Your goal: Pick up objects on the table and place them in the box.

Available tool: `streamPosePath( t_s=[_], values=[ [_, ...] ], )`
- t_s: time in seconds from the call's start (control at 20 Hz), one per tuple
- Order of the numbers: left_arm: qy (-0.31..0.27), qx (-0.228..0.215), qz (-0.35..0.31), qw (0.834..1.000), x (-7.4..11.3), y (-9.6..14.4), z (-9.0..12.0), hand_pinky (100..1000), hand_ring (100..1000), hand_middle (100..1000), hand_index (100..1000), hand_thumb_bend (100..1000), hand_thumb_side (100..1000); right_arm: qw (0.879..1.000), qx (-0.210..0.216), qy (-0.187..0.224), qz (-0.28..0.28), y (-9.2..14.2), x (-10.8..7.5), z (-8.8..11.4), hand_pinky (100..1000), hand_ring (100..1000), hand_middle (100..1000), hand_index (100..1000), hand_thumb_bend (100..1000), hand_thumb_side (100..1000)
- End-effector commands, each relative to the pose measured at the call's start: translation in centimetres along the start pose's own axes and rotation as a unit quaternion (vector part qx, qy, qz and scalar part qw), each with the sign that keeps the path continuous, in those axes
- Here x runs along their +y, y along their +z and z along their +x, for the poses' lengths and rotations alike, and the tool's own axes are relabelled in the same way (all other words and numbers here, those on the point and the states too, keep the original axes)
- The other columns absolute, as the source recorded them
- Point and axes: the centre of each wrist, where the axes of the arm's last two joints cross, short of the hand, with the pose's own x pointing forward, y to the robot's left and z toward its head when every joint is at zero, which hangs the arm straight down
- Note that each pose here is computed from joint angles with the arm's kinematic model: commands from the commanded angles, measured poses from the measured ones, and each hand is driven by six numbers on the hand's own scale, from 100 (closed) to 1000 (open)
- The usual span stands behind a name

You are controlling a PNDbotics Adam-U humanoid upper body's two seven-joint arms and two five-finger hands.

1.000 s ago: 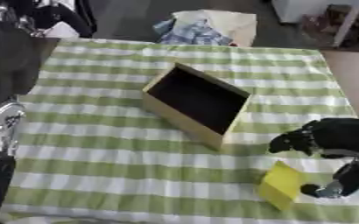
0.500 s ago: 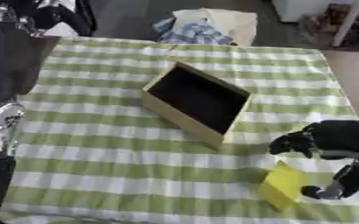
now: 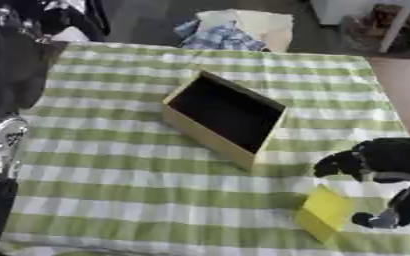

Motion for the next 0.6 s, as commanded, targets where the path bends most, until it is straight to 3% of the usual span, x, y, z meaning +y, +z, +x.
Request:
streamPosePath(
  t_s=[0.05,0.6],
  values=[
    [-0.005,-0.008,-0.007,1.000,0.1,-0.4,0.4,597,793,750,816,100,603,0.998,-0.023,0.029,0.050,1.5,-0.9,-0.4,634,486,912,981,298,485],
    [-0.002,-0.005,-0.009,1.000,0.0,-0.3,0.4,595,791,749,816,100,602,0.998,-0.040,0.025,0.032,0.2,-0.9,-0.3,582,452,897,968,285,495]
  ],
)
